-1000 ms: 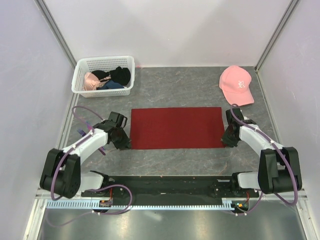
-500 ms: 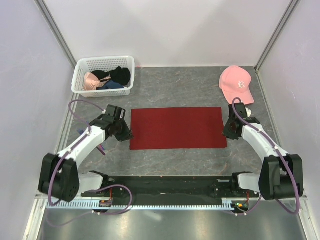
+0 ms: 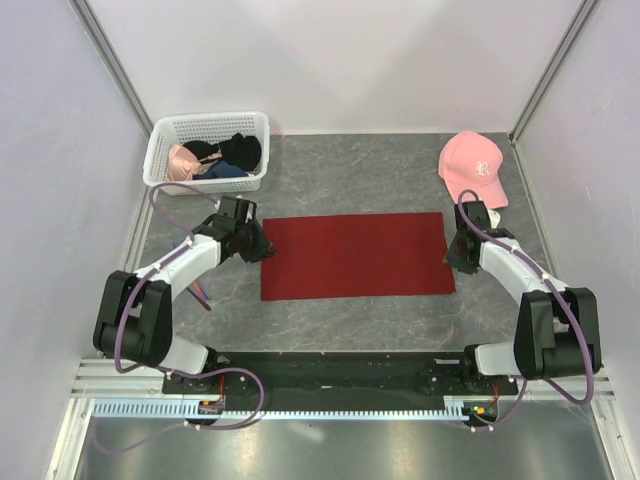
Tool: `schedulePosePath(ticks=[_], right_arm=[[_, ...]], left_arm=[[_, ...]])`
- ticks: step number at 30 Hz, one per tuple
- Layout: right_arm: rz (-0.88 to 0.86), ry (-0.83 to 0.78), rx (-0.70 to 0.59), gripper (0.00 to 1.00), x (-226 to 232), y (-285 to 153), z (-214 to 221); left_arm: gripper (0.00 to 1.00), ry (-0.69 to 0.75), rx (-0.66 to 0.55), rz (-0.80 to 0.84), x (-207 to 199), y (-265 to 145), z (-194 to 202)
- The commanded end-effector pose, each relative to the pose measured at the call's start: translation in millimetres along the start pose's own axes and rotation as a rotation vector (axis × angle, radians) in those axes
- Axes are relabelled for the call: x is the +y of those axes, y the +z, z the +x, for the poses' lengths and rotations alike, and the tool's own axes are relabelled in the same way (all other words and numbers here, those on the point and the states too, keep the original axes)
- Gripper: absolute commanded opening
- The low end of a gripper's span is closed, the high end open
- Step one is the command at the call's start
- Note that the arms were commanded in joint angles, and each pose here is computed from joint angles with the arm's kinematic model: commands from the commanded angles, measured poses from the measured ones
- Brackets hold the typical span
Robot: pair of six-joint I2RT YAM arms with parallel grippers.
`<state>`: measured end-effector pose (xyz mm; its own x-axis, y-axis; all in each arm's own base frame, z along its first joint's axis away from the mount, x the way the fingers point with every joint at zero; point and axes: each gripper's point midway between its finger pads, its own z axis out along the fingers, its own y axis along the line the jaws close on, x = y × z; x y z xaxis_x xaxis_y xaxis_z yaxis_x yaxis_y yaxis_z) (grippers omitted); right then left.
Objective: Fold the napkin into a case and place the utensils inside
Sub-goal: Pick up the rectangle-folded napkin from the center of the board.
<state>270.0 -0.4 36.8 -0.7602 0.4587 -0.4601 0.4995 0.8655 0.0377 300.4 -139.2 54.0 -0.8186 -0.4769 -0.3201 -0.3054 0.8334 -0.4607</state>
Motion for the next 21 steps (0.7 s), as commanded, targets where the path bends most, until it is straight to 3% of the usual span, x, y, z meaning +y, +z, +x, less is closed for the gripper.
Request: schedulePosePath(ticks=[1, 4, 13, 17, 21], right_arm=[[-0.092, -0.019, -0.155, 0.38, 39, -9, -72], [-0.111, -0.026, -0.15, 0.35, 60, 2, -95], [-0.129, -0.028, -0.147, 0.27, 98, 59, -129], [-0.142, -0.076, -0.15, 0.28, 105, 81, -131], [-0.144, -0.106, -0.158, 0.35, 101, 66, -129]], left_arm=[[0.23, 0.046, -0.146, 0.176, -59, -9, -73], [0.14, 0.011, -0.104, 0.171, -65, 11, -91], [0.13, 0.004, -0.069, 0.066, -42, 65, -115], [0.13, 0.018, -0.067, 0.004, -24, 85, -118], [0.15, 0.106, -0.12, 0.003, -34, 72, -133]])
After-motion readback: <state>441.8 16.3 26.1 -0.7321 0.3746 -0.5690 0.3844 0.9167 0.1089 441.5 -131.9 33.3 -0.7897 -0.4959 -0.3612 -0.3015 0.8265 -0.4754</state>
